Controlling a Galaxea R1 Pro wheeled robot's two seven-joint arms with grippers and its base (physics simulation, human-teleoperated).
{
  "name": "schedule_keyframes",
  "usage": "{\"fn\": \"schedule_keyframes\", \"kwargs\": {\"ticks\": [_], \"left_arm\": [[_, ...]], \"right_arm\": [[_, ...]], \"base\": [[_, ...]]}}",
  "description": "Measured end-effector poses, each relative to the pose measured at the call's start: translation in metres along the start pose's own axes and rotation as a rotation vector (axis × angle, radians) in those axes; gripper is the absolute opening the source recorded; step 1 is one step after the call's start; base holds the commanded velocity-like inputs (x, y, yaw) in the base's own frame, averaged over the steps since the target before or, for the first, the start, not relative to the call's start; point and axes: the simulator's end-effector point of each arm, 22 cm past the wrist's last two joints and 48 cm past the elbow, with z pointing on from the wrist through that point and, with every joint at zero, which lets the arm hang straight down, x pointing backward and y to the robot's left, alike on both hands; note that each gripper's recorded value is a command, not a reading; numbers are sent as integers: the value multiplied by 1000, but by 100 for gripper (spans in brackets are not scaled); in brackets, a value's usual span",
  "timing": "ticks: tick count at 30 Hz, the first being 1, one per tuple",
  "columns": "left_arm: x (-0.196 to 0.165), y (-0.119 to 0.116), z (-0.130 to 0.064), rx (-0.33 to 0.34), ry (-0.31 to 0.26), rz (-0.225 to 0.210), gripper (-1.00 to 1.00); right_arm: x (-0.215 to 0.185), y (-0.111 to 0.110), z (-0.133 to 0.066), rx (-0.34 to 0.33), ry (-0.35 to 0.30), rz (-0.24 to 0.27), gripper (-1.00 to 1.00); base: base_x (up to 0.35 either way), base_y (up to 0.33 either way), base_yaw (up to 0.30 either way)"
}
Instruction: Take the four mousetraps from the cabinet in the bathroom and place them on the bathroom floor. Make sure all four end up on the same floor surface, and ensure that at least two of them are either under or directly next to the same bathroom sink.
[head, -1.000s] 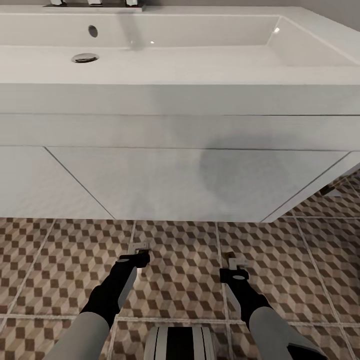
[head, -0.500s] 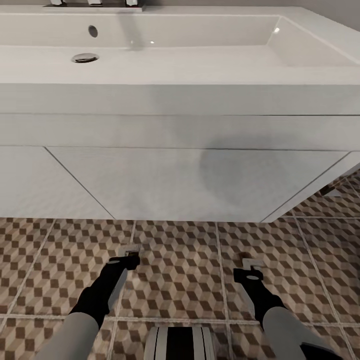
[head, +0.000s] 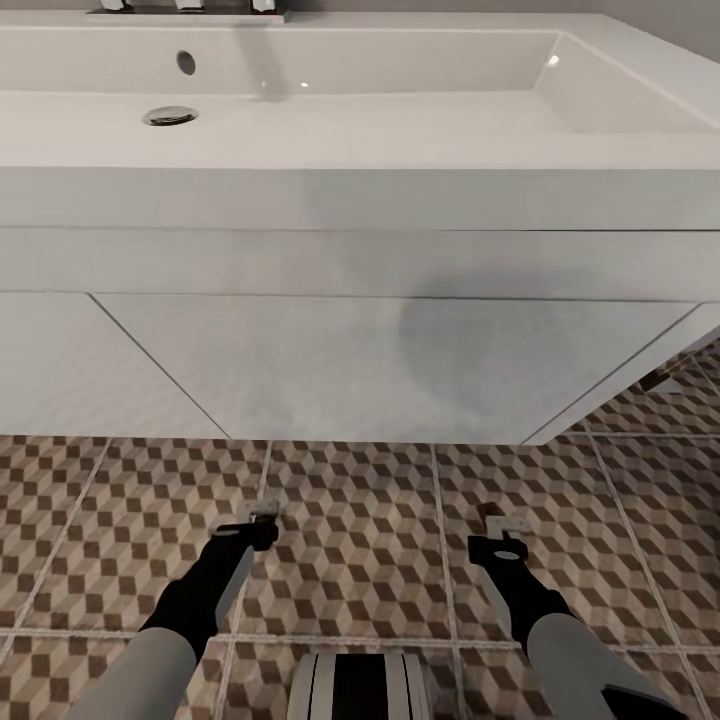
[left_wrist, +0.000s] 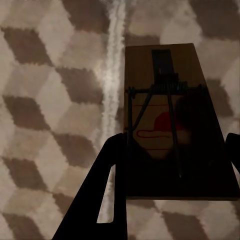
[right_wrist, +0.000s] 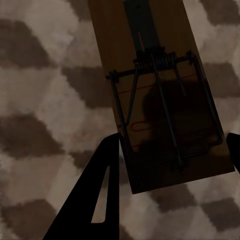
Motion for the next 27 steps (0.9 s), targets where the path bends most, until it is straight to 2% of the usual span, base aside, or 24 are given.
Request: {"fn": "schedule_keyframes", "kwargs": {"ticks": [13, 27], "left_arm": [[-8, 0, 0, 0, -33, -5, -100], [-10, -2, -1, 2, -37, -5, -100]], "right_arm": [[0, 6, -1, -7, 1, 5, -100], [-1, 7, -1, -7, -3, -4, -100]], "base": [[0, 0, -85], [0, 0, -9]]}}
